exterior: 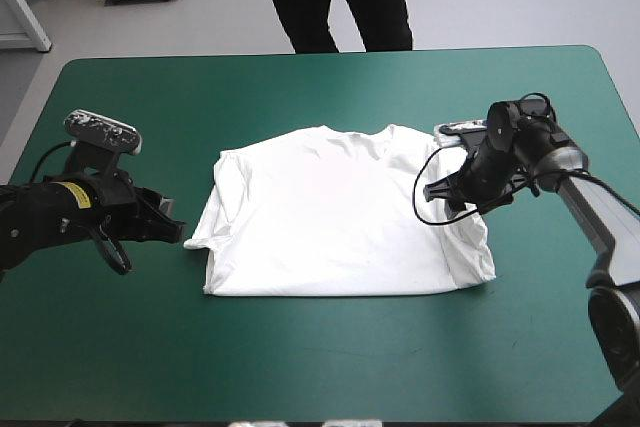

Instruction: Fold the cloth

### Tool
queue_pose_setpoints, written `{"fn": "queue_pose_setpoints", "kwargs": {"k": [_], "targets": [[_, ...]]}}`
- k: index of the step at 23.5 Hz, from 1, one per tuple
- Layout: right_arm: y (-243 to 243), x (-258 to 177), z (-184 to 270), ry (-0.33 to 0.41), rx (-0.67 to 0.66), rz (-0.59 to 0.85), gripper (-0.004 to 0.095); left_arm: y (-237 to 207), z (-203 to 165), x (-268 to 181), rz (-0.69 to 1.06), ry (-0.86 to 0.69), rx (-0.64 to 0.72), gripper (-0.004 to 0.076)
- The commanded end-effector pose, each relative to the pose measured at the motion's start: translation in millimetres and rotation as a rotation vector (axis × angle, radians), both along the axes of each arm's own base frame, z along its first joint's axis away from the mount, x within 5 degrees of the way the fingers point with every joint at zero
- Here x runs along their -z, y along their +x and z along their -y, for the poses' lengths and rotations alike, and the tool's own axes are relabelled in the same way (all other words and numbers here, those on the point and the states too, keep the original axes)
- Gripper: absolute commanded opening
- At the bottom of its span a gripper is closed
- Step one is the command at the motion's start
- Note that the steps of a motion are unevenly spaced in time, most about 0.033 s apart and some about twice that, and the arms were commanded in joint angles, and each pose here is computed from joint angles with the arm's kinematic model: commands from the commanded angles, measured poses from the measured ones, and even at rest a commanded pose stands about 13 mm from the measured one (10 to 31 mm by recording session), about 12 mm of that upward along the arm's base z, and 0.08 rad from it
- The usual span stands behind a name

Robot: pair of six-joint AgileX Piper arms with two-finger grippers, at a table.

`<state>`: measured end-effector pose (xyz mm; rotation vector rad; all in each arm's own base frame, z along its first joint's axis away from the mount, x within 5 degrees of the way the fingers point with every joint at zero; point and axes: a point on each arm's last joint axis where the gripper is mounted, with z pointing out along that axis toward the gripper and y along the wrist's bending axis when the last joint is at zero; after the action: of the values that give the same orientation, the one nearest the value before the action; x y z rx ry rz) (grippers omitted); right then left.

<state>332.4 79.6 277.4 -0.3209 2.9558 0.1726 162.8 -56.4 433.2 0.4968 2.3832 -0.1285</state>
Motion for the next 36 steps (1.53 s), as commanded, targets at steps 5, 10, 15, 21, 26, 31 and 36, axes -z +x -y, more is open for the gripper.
{"fn": "queue_pose_setpoints", "kwargs": {"k": [5, 10, 15, 21, 26, 31, 36], "targets": [[-49.4, -93.0, 28.3, -0.131, 0.057, 0.282, 0.0523, 24.7, -7.8, 6.3, -0.027, 0.141, -0.116, 0.0359], [-85.8, -131.7, 38.1, -0.119, 0.071, 0.430, 0.0523, 77.8, 3.8, 46.3, -0.169, 0.247, -0.159, 0.0461], [-105.8, -148.9, 43.5, -0.115, 0.080, 0.504, 0.0523, 119.9, -3.2, 118.1, -0.336, 0.167, -0.209, 0.0461], [-106.0, -151.9, 42.5, -0.097, 0.077, 0.535, 0.0521, 131.0, -1.4, 159.3, -0.364, 0.112, -0.218, 0.0459], [-106.4, -151.6, 42.4, -0.096, 0.077, 0.530, 0.0513, 143.6, 4.0, 183.6, -0.413, 0.092, -0.214, 0.0459], [-106.4, -151.6, 42.4, -0.096, 0.077, 0.530, 0.0513, 149.9, 7.5, 202.1, -0.474, 0.084, -0.211, 0.0444], [-107.1, -151.1, 42.6, -0.098, 0.077, 0.521, 0.0513, 153.1, 8.2, 213.2, -0.498, 0.092, -0.212, 0.0295]]}}
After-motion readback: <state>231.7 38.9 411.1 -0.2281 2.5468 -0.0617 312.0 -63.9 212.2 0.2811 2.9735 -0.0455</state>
